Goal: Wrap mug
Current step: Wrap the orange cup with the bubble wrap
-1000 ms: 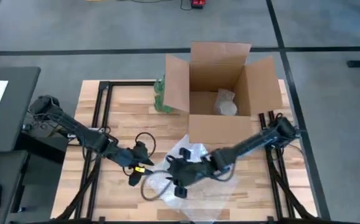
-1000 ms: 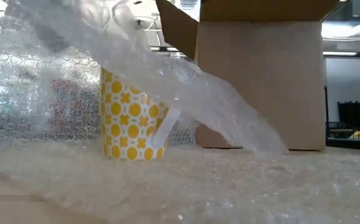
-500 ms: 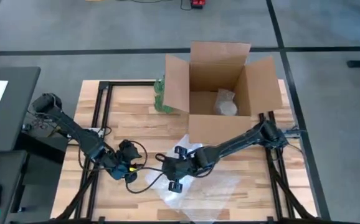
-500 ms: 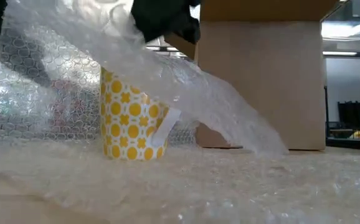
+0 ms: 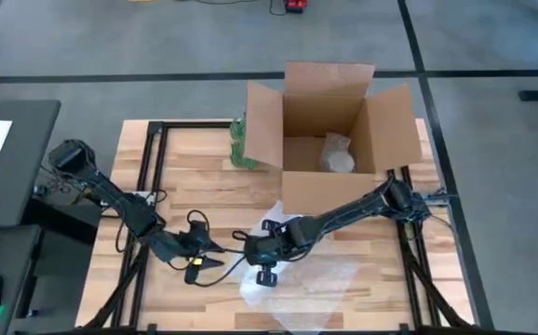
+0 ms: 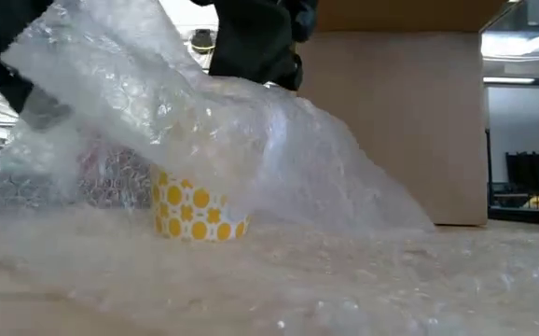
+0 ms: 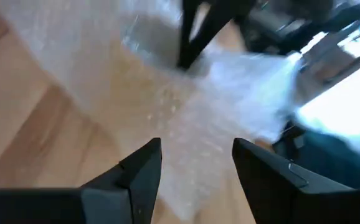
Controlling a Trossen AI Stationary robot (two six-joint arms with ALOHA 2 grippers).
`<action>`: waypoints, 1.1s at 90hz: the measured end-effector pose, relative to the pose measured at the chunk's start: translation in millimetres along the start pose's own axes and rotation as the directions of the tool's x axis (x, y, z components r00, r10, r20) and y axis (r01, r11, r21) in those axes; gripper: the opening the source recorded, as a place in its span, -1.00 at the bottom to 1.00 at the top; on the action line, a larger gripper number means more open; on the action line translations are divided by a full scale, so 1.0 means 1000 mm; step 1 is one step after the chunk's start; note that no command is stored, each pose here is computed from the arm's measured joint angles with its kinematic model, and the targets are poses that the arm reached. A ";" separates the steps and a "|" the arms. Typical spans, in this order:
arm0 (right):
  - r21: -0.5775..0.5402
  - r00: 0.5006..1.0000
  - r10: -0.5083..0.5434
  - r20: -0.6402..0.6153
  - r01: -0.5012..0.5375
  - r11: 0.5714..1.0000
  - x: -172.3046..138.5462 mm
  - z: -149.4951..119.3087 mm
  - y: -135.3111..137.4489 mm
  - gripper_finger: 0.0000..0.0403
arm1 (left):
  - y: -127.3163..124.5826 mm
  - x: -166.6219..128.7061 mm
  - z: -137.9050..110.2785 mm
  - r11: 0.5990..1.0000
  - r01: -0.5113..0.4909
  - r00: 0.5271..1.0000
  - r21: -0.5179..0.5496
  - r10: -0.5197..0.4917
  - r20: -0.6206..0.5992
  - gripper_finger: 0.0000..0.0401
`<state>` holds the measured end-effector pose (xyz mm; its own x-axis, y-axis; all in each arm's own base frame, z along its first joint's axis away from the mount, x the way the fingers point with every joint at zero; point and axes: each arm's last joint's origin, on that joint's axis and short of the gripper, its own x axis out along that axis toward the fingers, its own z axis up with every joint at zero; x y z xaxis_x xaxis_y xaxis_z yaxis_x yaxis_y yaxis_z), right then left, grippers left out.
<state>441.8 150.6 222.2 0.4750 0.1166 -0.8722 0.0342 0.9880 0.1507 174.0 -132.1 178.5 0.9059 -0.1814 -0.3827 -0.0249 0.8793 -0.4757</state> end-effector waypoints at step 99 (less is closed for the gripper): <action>0.002 1.000 0.005 0.004 -0.005 1.000 0.001 0.013 -0.032 -1.00 | 0.012 0.053 -0.005 0.960 0.024 0.999 0.278 -0.034 0.032 -0.10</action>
<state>452.2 118.1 222.5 0.4785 0.1211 -0.8697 0.0335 0.9872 0.1559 220.0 -133.5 148.3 0.9195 -0.1970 -0.3403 0.1153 0.9625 -0.2457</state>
